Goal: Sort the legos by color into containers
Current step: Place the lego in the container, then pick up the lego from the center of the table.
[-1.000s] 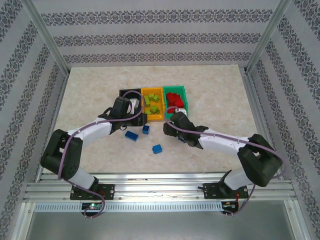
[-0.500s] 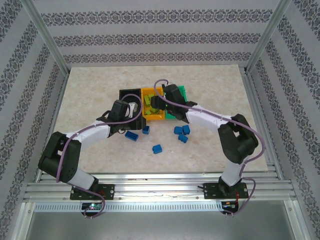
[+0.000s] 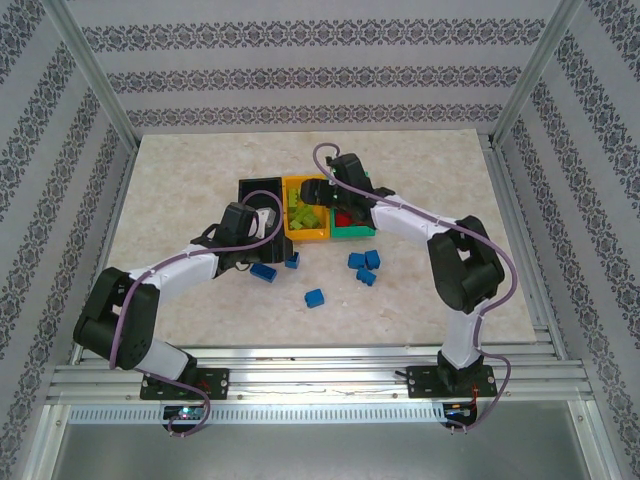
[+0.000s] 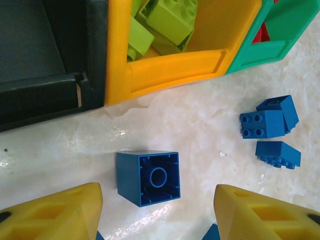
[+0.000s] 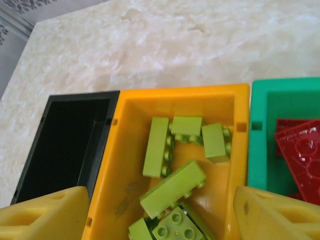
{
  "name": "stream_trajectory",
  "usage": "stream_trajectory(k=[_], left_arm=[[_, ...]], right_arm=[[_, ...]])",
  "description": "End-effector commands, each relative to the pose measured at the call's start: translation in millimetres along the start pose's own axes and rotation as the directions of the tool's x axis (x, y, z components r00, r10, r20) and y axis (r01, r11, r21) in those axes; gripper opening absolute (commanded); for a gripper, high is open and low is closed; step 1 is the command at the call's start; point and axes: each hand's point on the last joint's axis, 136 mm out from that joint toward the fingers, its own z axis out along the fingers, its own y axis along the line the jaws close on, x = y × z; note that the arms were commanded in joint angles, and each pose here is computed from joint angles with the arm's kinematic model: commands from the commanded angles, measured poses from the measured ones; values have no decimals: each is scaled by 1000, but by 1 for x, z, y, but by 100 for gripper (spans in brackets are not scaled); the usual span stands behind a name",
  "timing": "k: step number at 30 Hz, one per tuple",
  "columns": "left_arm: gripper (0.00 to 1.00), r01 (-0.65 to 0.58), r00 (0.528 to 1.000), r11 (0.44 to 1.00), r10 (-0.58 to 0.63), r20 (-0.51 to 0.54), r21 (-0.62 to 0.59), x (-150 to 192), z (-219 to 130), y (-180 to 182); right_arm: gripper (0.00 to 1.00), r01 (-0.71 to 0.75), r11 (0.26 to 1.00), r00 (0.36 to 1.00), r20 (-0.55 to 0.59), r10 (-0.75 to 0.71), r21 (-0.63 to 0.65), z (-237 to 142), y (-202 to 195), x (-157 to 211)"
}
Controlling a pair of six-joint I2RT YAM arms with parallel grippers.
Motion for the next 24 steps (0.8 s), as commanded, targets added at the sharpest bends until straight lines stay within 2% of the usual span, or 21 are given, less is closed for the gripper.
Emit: stream_trajectory(k=[1,7,10,14,24], left_arm=[[61,19,1000,999,-19,-6,39,-4,5,-3],[61,-4,1000,999,5,-12,52,-5,9,-4],[67,-21,1000,998,21,-6,56,-5,10,-4],[68,-24,999,998,26,-23,57,-5,13,-5],[68,-43,997,998,46,-67,54,-1,18,-11]], right_arm=[[76,19,1000,1000,9,-19,-17,-22,4,7],[76,31,998,999,7,-32,54,-49,-20,38],[76,25,994,999,24,-28,102,-64,-36,49],[76,5,989,998,54,-14,149,-79,-53,61],[76,14,979,998,50,-25,202,-92,-73,80]])
